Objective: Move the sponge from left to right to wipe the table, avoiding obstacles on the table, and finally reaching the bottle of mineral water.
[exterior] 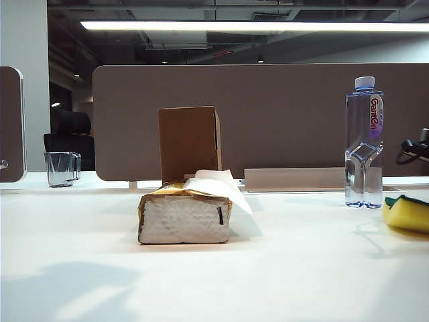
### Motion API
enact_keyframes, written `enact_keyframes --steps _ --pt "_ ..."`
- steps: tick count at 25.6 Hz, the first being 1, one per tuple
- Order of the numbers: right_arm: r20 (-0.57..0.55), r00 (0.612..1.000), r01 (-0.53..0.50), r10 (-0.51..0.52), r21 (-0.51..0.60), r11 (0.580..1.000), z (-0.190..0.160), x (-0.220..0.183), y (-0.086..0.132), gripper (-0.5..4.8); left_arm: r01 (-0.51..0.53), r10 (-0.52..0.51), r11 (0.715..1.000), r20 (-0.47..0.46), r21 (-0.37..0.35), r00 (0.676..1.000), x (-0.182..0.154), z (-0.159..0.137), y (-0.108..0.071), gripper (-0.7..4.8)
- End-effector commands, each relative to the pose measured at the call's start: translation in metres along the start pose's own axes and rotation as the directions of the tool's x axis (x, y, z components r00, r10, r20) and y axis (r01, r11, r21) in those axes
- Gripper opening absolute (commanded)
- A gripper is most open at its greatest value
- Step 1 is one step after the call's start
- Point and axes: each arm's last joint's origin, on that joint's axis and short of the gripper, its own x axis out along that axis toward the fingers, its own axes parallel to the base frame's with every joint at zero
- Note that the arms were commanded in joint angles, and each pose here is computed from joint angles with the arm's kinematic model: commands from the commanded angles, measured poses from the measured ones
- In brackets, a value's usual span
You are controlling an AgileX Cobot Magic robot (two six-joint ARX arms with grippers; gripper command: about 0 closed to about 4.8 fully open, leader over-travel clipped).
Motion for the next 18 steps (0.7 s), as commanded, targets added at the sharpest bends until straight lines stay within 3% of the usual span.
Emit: enact_keyframes --steps 1,18 --pt "-0.052 0.995 0.082 -0.082 0.016 0.996 -0.001 0.012 -0.006 -0.09 0.004 -0.004 1.0 0.013 0.005 1.0 -0.002 0.002 -0.001 3.41" --pt "-0.022 0.997 0.077 -0.077 0.009 0.997 0.037 0.035 -0.007 -0.09 0.004 -0.004 1.0 0.013 0.005 1.0 -0.002 0.002 -0.001 3.41"
